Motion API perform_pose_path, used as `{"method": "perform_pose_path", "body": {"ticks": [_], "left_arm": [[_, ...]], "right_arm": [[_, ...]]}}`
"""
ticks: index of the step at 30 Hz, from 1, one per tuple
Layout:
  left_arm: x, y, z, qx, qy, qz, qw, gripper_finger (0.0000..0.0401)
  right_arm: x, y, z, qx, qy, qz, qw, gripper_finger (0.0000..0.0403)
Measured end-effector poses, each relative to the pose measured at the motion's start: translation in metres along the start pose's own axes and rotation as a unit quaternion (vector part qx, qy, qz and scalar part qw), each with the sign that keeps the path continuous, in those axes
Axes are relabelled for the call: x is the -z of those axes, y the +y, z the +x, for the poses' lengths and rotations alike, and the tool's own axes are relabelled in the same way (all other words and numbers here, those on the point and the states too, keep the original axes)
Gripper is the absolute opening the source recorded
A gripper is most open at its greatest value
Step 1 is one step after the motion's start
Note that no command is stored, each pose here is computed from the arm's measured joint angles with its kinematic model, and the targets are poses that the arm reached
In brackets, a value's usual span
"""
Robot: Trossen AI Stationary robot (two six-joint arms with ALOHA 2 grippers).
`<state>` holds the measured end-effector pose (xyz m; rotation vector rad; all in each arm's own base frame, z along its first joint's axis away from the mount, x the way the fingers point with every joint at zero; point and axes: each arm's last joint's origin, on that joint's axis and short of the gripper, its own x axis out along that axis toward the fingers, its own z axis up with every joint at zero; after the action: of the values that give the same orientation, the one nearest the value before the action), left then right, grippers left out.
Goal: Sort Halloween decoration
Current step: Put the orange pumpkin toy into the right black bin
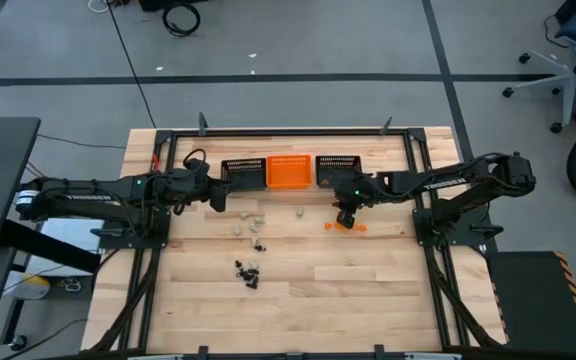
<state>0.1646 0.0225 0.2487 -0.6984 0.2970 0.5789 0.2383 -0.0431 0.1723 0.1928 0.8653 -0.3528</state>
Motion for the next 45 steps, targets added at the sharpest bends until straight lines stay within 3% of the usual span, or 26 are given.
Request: {"method": "perform_pose_path", "body": {"ticks": [12, 25, 35, 45], "left_arm": [[0.0, 0.0, 0.0, 0.0, 0.0, 0.0, 1.0, 0.0157], [0.0, 0.0, 0.0, 0.001, 0.001, -0.001, 1.0, 0.0157], [0.0, 0.0, 0.0, 0.001, 0.001, -0.001, 1.0, 0.0157], [0.0, 0.0, 0.0, 0.001, 0.001, -0.001, 1.0, 0.0157]], "right_arm": [[-0.018, -0.024, -0.003, 0.111, -0.05, 0.039, 0.992, 0.0099], [-0.015, -0.057, -0.003, 0.16, -0.038, 0.146, 0.976, 0.0128], [-0.012, -0.066, -0.002, 0.115, -0.012, 0.167, 0.979, 0.0138], [-0.009, -0.068, -0.003, 0.077, 0.005, 0.173, 0.982, 0.02]]}}
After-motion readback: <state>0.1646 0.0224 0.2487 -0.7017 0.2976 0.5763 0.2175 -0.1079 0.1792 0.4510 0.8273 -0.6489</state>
